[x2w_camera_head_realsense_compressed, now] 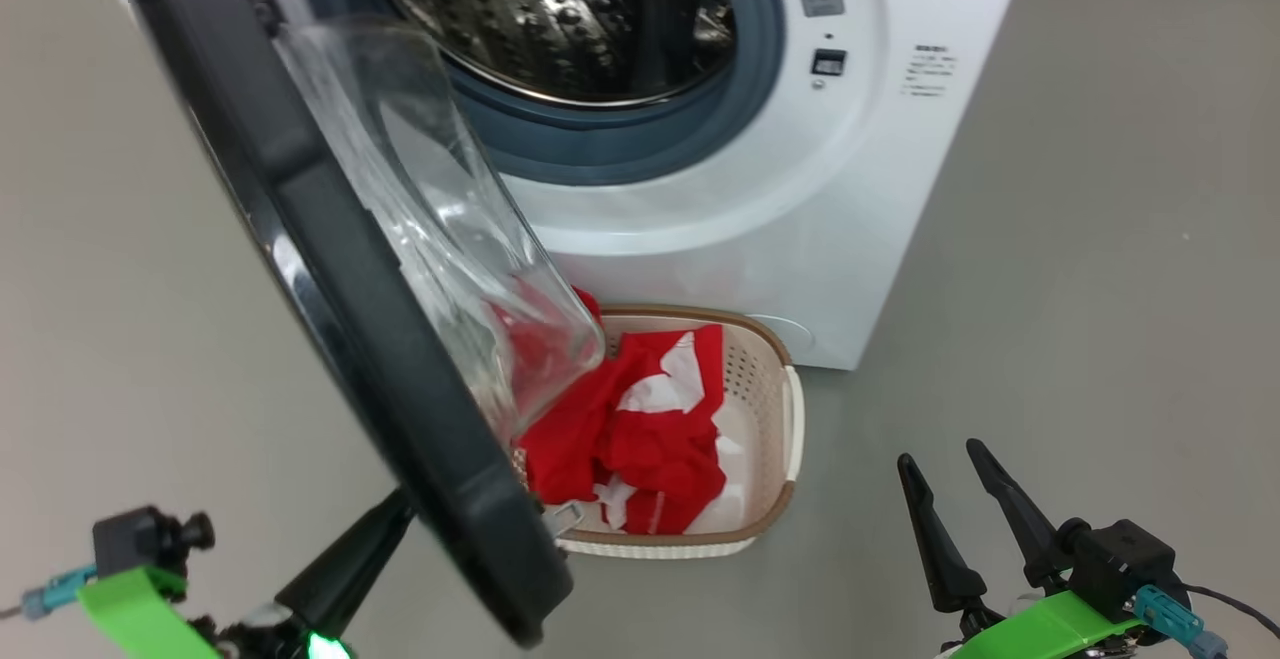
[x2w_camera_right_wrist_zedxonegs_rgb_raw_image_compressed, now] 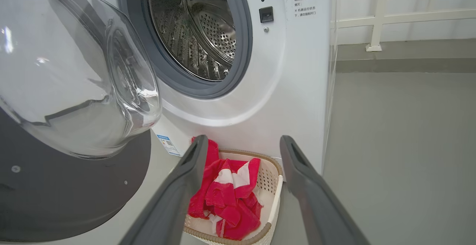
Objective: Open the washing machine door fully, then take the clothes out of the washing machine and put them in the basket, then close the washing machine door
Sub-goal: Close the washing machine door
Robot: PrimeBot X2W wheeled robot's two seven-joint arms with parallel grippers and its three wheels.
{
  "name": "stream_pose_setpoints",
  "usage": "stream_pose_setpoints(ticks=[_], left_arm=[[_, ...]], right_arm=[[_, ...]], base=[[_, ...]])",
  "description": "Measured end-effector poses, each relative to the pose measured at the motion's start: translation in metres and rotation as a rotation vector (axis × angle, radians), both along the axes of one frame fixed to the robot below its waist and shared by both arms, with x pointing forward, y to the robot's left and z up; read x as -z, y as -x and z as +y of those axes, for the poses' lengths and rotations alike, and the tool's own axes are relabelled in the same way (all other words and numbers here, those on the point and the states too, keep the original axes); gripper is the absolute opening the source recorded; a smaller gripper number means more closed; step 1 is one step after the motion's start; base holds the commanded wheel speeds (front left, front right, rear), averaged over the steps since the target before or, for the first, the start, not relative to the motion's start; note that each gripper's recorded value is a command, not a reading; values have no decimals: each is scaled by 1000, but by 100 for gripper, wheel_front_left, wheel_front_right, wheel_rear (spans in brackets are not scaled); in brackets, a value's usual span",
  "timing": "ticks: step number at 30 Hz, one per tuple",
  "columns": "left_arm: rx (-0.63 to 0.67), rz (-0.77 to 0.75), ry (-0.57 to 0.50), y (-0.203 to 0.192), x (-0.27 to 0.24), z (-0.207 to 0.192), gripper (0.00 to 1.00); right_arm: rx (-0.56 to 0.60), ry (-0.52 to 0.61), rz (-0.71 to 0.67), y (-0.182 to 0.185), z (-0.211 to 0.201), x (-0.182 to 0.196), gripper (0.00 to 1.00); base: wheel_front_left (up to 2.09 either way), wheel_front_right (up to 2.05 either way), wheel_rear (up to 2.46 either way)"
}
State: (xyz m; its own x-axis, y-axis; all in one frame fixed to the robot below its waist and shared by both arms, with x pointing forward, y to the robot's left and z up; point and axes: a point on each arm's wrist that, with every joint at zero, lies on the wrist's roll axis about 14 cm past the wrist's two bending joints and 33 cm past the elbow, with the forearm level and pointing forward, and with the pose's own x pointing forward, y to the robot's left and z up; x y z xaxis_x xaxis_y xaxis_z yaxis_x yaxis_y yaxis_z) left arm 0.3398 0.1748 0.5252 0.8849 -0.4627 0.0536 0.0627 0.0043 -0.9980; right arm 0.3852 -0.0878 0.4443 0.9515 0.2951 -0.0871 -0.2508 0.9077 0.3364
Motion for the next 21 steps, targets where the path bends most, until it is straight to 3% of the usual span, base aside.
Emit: stream_pose_setpoints(ticks=[7,21], left_arm=[[73,-65,-24,-34,-17,-38,0],[67,-189,-33,-118,-51,-104,0]], right_arm=[[66,6,-1,-1,-22,0,100],[211,28,11,6,-69,3,100]], base=[[0,0,0],[0,0,0]])
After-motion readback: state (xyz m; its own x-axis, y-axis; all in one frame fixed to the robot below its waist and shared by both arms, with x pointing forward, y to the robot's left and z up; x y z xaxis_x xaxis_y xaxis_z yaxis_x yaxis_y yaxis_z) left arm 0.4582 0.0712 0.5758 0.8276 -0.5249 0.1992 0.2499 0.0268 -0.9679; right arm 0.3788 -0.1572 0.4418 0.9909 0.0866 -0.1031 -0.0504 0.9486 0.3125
